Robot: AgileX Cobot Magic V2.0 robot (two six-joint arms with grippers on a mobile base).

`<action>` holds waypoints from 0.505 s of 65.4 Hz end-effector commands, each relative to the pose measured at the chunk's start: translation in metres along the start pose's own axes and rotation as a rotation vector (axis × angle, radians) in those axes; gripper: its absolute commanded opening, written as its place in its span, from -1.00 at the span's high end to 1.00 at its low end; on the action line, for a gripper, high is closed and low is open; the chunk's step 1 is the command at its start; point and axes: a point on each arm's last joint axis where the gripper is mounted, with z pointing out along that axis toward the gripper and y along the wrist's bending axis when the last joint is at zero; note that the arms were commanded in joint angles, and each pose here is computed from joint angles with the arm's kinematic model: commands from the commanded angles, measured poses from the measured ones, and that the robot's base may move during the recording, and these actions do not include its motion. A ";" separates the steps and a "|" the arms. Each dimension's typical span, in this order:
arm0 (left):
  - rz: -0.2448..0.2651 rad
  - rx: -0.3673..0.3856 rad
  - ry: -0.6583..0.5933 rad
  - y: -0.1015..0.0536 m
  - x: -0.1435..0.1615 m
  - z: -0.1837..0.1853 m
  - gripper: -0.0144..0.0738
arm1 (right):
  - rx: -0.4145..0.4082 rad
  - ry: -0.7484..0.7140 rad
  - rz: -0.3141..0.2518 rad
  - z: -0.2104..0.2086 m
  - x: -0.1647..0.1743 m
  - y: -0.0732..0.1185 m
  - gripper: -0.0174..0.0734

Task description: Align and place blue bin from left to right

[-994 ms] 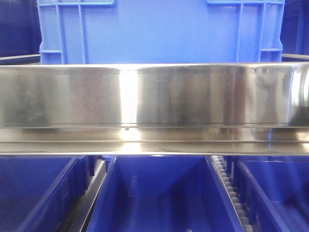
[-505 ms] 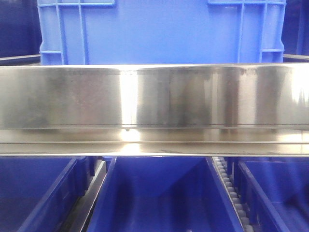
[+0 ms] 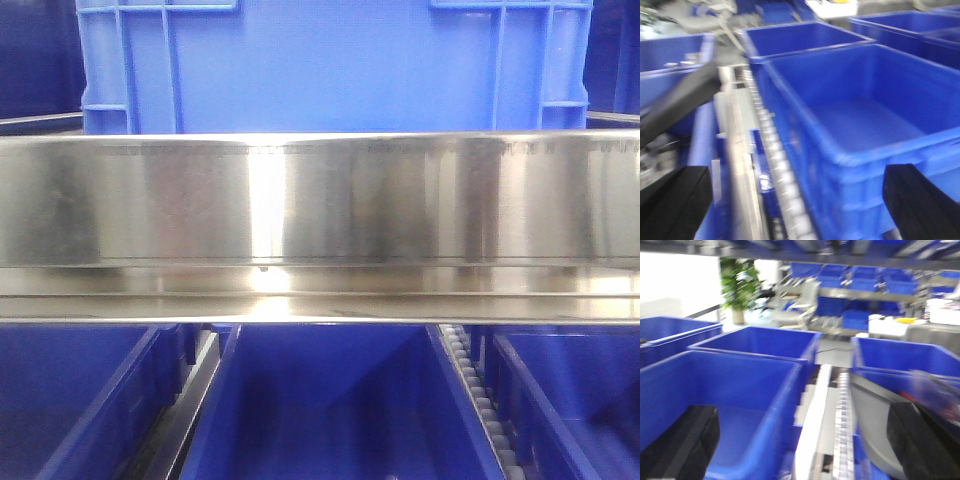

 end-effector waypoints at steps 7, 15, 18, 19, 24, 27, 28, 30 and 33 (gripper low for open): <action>0.020 0.101 0.090 -0.018 -0.040 0.046 -0.69 | -0.091 0.127 -0.025 0.047 -0.032 0.012 -0.64; -0.004 0.118 0.135 -0.025 -0.063 0.076 -0.69 | -0.107 0.293 -0.048 0.085 -0.040 0.018 -0.64; -0.020 0.109 0.163 -0.026 -0.067 0.090 -0.69 | -0.098 0.332 -0.060 0.096 -0.045 0.017 -0.64; -0.022 0.103 0.166 -0.026 -0.071 0.092 -0.69 | -0.092 0.355 -0.067 0.102 -0.046 0.017 -0.64; -0.050 0.053 0.222 -0.024 -0.076 0.111 -0.68 | -0.070 0.434 -0.067 0.123 -0.047 0.017 -0.64; -0.071 0.024 0.266 -0.024 -0.077 0.125 -0.66 | -0.053 0.451 -0.054 0.133 -0.051 0.017 -0.64; -0.075 0.015 0.277 -0.023 -0.079 0.126 -0.64 | -0.043 0.465 -0.047 0.138 -0.052 0.016 -0.64; -0.081 -0.003 0.310 -0.023 -0.079 0.135 -0.63 | -0.027 0.486 -0.042 0.147 -0.051 0.016 -0.64; -0.087 -0.013 0.344 -0.024 -0.080 0.145 -0.61 | -0.007 0.516 -0.028 0.156 -0.051 0.015 -0.64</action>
